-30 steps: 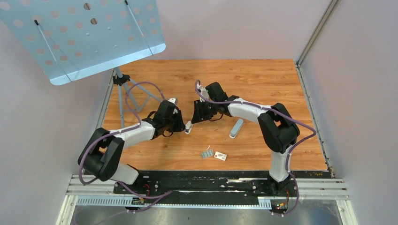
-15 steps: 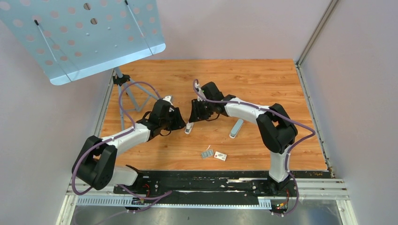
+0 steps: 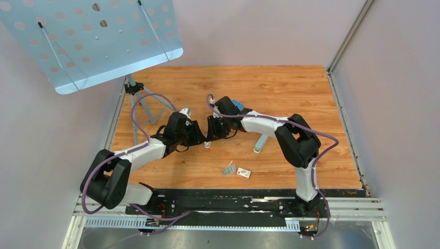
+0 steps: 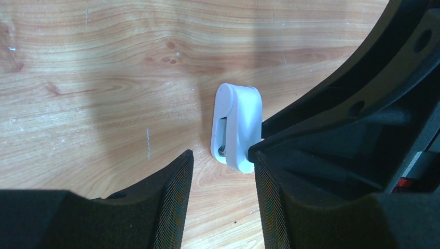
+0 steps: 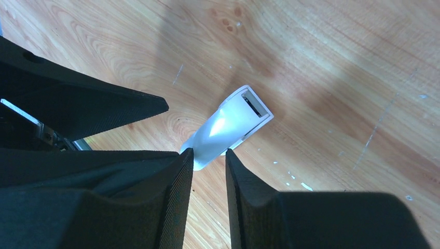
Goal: Load the staples into the stapler
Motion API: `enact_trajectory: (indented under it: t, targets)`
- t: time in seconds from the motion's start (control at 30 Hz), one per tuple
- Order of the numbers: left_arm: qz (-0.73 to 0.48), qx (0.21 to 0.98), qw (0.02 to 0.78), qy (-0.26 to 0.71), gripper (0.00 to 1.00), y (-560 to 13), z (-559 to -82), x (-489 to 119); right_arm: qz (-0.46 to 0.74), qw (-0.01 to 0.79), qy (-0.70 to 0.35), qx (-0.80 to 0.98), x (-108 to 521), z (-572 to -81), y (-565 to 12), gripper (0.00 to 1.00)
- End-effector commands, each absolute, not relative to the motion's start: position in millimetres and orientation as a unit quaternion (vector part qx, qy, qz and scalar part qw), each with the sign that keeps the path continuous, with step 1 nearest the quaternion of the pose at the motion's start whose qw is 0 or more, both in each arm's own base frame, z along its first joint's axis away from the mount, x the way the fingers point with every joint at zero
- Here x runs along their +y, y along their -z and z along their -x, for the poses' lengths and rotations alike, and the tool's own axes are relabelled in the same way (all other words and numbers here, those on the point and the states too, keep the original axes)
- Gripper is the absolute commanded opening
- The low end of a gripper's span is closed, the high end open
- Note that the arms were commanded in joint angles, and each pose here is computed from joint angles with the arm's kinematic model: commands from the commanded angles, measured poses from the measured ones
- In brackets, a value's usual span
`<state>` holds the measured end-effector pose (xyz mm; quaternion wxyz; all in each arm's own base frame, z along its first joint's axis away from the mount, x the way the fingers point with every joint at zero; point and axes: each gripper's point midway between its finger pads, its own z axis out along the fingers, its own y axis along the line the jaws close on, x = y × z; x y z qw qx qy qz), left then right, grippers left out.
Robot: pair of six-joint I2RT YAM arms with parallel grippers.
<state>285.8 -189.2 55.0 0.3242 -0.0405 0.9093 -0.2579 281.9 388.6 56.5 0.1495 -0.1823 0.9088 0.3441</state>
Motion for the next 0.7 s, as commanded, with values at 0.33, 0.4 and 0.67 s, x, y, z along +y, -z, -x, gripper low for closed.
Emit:
enact_trajectory:
  t: [0.33, 0.4, 0.67]
  targets:
    - [0.049, 0.921, 0.303, 0.241, 0.39, -33, -281, -182, 0.176, 0.123, -0.289, 0.933, 374, -266, -24, 0.3]
    - [0.05, 0.923, 0.297, 0.238, 0.36, -27, -279, -182, 0.174, 0.118, -0.283, 0.936, 370, -262, -17, 0.3]
    - [0.051, 0.926, 0.293, 0.232, 0.34, -24, -278, -180, 0.178, 0.123, -0.288, 0.933, 370, -261, -20, 0.29]
